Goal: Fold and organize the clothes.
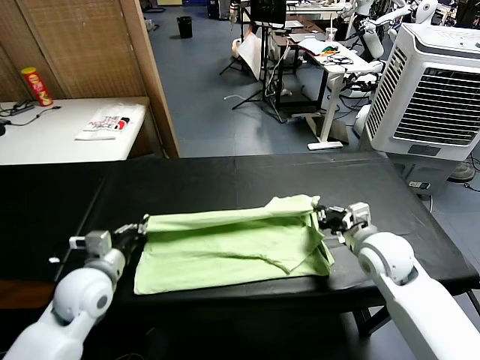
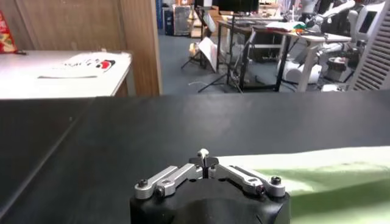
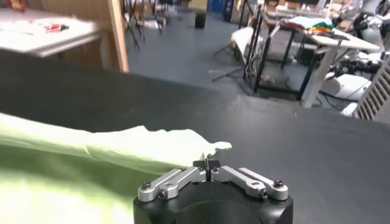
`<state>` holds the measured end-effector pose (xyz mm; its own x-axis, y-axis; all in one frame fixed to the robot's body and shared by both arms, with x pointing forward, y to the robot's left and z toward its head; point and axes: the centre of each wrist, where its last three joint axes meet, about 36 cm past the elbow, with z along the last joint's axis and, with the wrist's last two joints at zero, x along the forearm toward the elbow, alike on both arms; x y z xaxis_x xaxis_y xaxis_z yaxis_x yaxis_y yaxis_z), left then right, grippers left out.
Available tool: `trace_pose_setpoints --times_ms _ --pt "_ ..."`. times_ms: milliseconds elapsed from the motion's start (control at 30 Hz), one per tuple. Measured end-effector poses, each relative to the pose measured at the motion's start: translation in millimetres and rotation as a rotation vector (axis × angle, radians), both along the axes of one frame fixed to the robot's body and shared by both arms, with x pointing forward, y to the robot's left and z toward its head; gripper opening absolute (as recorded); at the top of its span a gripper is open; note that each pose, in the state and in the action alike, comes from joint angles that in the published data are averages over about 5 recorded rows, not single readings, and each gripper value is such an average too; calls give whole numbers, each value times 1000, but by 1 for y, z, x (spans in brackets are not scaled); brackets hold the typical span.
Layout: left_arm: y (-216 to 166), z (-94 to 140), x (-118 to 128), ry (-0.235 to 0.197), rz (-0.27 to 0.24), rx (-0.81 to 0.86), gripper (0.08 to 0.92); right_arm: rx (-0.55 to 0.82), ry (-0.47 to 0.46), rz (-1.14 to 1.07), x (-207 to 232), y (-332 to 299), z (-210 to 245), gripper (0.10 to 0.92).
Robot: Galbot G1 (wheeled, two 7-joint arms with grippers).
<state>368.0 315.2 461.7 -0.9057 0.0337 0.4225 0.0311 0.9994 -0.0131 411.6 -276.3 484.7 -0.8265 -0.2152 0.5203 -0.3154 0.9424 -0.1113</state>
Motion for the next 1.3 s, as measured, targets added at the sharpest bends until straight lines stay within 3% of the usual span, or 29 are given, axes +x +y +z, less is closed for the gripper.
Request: trace_pose_setpoints --times_ms 400,467,567,733,867,967,1033,1300 --pt "0 -8 -44 48 15 17 131 -2 34 6 -33 2 -7 132" --pt "-1 -10 -48 63 16 16 131 -1 36 14 -36 1 -6 170" --pt "-3 -11 -53 83 18 15 155 -4 29 21 -41 0 -1 301" --pt "-5 -9 -57 93 20 9 392 -1 -2 19 -47 -2 11 586" --pt "-4 -6 -57 85 24 1 593 -7 -38 -13 -40 -2 16 757" --pt "-3 -7 -53 76 34 -30 744 -11 -84 -38 -25 0 10 793" --pt "-3 -10 -48 70 45 -59 784 -3 -117 -48 -11 1 4 797" --pt "0 -30 -12 61 80 -128 798 33 -131 -65 46 13 -28 798"
